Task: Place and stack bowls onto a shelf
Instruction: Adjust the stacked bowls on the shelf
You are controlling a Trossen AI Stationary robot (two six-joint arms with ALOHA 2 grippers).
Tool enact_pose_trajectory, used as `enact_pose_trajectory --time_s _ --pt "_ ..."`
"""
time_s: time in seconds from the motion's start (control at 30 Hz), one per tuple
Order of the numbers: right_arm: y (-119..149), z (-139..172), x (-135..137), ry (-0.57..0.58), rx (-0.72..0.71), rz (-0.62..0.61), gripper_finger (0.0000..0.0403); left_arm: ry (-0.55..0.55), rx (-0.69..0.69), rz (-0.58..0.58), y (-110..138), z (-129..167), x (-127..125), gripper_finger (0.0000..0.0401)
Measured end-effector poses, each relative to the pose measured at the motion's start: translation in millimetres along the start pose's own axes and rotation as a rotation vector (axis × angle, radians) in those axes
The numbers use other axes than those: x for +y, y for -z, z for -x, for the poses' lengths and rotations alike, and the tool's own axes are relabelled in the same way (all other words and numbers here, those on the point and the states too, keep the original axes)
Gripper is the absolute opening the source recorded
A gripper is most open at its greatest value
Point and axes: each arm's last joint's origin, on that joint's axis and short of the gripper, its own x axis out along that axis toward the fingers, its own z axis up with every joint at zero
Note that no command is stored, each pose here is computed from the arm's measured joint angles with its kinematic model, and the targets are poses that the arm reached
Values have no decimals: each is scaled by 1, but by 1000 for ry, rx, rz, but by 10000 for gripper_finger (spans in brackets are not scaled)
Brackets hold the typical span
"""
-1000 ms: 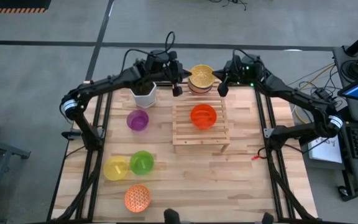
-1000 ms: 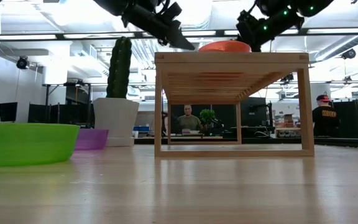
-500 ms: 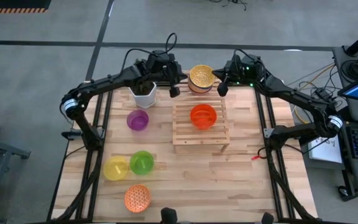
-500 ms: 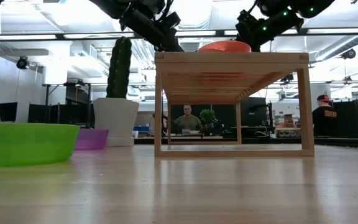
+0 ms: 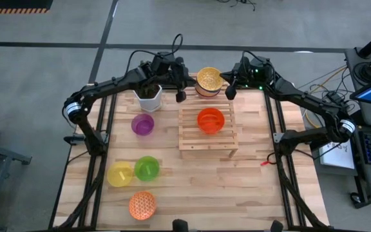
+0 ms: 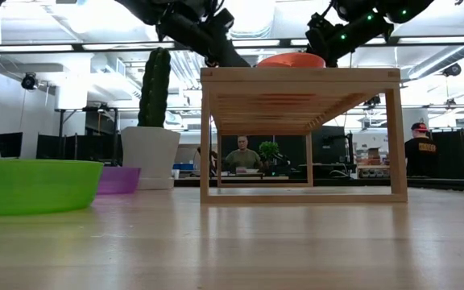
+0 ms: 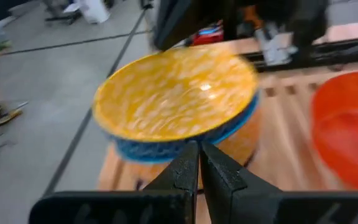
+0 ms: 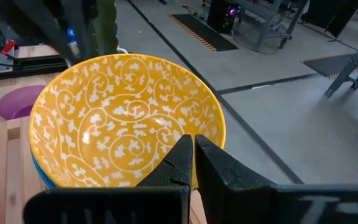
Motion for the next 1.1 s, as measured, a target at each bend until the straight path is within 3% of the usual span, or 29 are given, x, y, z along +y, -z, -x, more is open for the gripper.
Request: enact_pose_trajectory --time_s 0.67,0.97,1.1 --pt "0 0 0 0 1 -3 9 21 37 34 8 -7 -1 0" --pt "-2 1 0 6 -15 -67 9 30 57 43 10 -7 -2 0" --pt "-9 6 -1 14 -48 -47 9 18 24 18 0 6 -3 0"
